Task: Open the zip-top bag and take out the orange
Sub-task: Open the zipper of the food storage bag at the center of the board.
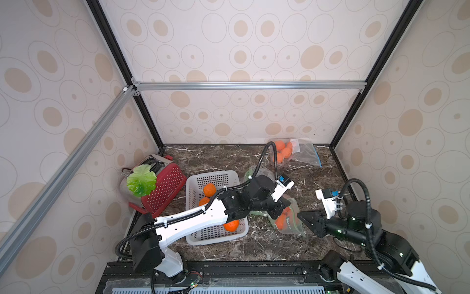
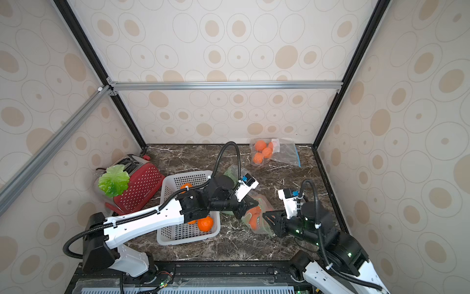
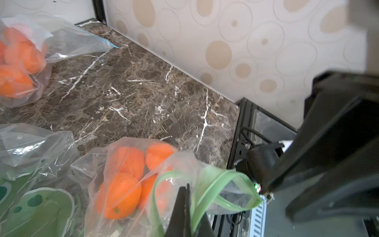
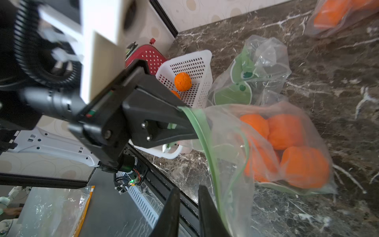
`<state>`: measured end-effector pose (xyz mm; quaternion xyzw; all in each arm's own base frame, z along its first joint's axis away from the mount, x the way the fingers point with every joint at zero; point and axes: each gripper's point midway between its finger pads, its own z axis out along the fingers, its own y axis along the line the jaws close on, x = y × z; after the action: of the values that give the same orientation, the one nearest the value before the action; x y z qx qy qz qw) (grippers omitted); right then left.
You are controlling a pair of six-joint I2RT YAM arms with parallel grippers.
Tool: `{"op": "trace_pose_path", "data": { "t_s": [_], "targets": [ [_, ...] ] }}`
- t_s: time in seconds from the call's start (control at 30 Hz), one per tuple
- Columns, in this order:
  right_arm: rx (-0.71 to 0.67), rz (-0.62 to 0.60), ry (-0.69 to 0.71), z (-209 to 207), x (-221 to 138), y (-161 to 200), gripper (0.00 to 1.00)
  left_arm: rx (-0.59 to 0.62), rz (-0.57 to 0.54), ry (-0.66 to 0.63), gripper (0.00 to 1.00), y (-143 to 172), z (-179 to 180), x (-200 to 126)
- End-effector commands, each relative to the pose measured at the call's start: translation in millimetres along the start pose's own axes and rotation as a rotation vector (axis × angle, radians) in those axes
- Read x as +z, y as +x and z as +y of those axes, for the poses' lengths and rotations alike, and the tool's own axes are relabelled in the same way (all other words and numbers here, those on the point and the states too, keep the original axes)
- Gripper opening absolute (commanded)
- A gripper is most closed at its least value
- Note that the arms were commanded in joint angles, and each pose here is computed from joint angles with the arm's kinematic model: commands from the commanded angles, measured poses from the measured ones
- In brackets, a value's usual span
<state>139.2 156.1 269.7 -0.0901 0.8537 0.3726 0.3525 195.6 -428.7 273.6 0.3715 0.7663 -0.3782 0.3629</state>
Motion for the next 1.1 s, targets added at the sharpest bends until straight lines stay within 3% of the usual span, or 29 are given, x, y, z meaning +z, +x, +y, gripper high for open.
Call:
{"op": "trace_pose_path", "data": {
  "t_s": [0.0, 0.1, 0.23, 0.4, 0.5, 0.57, 0.73, 0.9, 1.07],
  "targets": [
    [0.069, -0.009, -0.012, -3, 17, -2, 0.2, -0.089, -0.159, -0.087, 0.0, -53, 7, -13],
    [0.043, -0.065, 0.17, -33, 21, -15, 0.24, -0.076, -0.213, -0.143, 0.0, -79, 11, -19],
    [-0.046, -0.211, 0.428, -60, 5, -63, 0.24, -0.036, -0.272, -0.23, 0.0, -128, 25, -29],
    [-0.198, -0.377, 0.527, -44, -1, -139, 0.2, 0.056, -0.341, -0.331, 0.0, -184, 54, -38],
    [-0.238, -0.388, 0.475, -22, 0, -164, 0.21, 0.11, -0.366, -0.364, 0.0, -197, 58, -41],
    [-0.223, -0.36, 0.45, -17, 3, -162, 0.22, 0.109, -0.334, -0.308, 0.0, -184, 54, -29],
    [-0.16, -0.246, 0.37, -33, 24, -109, 0.24, -0.023, -0.217, -0.163, 0.0, -117, 54, 23],
    [-0.08, -0.223, 0.432, -75, 33, -62, 0.23, -0.174, -0.062, -0.014, 0.0, -40, 50, 84],
    [0.023, -0.187, 0.504, -105, 39, -30, 0.2, -0.233, 0.026, -0.002, 0.0, 5, 55, 92]
  ]
}}
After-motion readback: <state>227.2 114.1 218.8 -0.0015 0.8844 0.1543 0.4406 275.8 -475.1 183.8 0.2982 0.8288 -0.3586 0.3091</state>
